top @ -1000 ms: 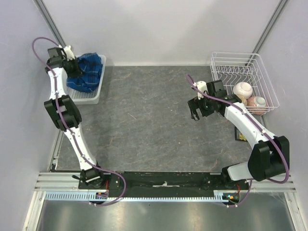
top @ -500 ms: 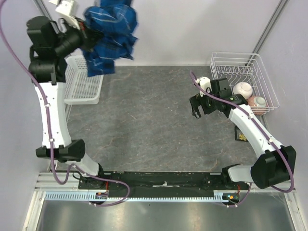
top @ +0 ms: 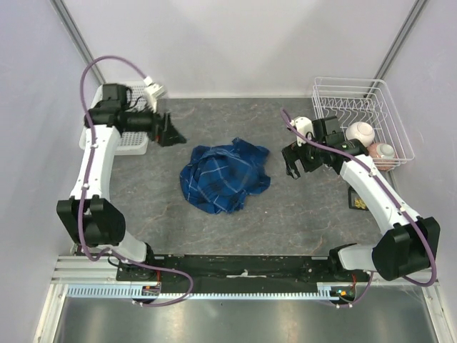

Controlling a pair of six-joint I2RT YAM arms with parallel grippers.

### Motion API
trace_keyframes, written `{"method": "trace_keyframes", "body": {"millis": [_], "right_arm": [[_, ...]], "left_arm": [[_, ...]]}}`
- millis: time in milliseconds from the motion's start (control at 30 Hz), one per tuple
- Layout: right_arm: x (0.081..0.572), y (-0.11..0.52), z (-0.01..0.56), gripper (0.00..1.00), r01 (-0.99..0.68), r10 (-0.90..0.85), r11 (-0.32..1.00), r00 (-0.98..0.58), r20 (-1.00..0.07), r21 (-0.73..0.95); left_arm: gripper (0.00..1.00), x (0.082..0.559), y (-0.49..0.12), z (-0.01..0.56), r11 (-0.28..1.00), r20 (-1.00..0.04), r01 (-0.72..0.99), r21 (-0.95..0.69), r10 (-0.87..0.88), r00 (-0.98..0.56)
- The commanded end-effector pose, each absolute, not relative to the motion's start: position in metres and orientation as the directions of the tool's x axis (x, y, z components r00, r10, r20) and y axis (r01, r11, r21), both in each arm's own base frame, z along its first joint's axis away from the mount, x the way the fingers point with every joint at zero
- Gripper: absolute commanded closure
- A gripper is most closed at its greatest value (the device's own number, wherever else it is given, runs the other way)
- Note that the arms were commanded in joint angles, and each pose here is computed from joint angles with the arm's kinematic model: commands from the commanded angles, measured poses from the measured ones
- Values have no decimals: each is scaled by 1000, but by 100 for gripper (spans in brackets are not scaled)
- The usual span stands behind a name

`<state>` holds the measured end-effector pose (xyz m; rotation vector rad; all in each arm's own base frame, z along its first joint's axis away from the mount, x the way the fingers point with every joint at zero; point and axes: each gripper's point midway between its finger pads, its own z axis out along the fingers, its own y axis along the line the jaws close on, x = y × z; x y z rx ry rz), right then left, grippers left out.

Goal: Pin the brooch onto the clothing

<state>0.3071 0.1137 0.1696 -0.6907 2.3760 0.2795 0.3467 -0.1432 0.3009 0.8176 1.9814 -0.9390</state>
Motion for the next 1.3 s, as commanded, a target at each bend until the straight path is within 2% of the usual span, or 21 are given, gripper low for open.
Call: {"method": "trace_keyframes", "body": {"millis": [0,100,133,200,333,367,533,633,800,833,900,933,1000,1033,1133,1167,1233,1267], "right_arm": [[302,118,180,2,-593,-434,805,-610,-663,18],[296,126,167,2,-615,-429,785,-633,-644,82],[294,130,161,2,-613,-421,782,-651,-632,112],[292,136,157,2,-617,-408,773,-664,-627,150],[290,138,144,2,-592,-386,783,-702,-599,190],[289,138,143,2,-583,-378,788,-711,-593,197],[295,123,145,2,-519,-316,830,-740,-594,205],[303,107,154,2,-471,-262,856,-751,-606,212],[304,89,162,2,-424,-217,880,-759,-614,213],[304,87,163,2,-417,-212,883,-761,-613,213],[302,84,163,2,-408,-205,888,-764,-612,212],[302,82,164,2,-405,-204,890,-764,-612,209],[301,81,165,2,-408,-207,890,-760,-616,204],[301,81,165,2,-409,-208,889,-760,-616,205],[304,86,167,2,-423,-205,878,-754,-625,223],[307,89,169,2,-427,-196,873,-748,-634,234],[309,98,175,2,-454,-183,850,-732,-656,268],[314,103,179,2,-465,-176,843,-714,-678,270]], "left_arm": [[1,316,-107,268,462,-866,867,-184,342,-366],[0,290,-128,245,407,-855,913,-30,463,-235],[1,271,-144,233,354,-846,935,8,501,-182],[0,275,-153,228,315,-836,938,143,545,-56],[2,265,-198,205,149,-772,961,235,628,92],[3,273,-203,189,145,-734,962,233,675,76],[6,299,-263,184,85,-715,949,304,678,168],[3,309,-299,170,20,-669,950,310,715,203],[1,332,-343,137,18,-587,953,301,792,170],[7,334,-349,117,10,-563,962,274,812,152],[26,345,-358,119,41,-563,964,263,818,119],[50,345,-356,110,50,-540,971,232,837,86],[76,349,-362,133,73,-570,971,226,818,71],[98,345,-359,142,80,-584,976,201,810,54],[98,335,-347,212,151,-721,978,141,693,-3],[98,321,-341,253,169,-792,979,110,610,-16],[98,332,-299,286,268,-843,960,76,531,-82],[98,319,-280,320,294,-882,953,68,464,-80]]}}
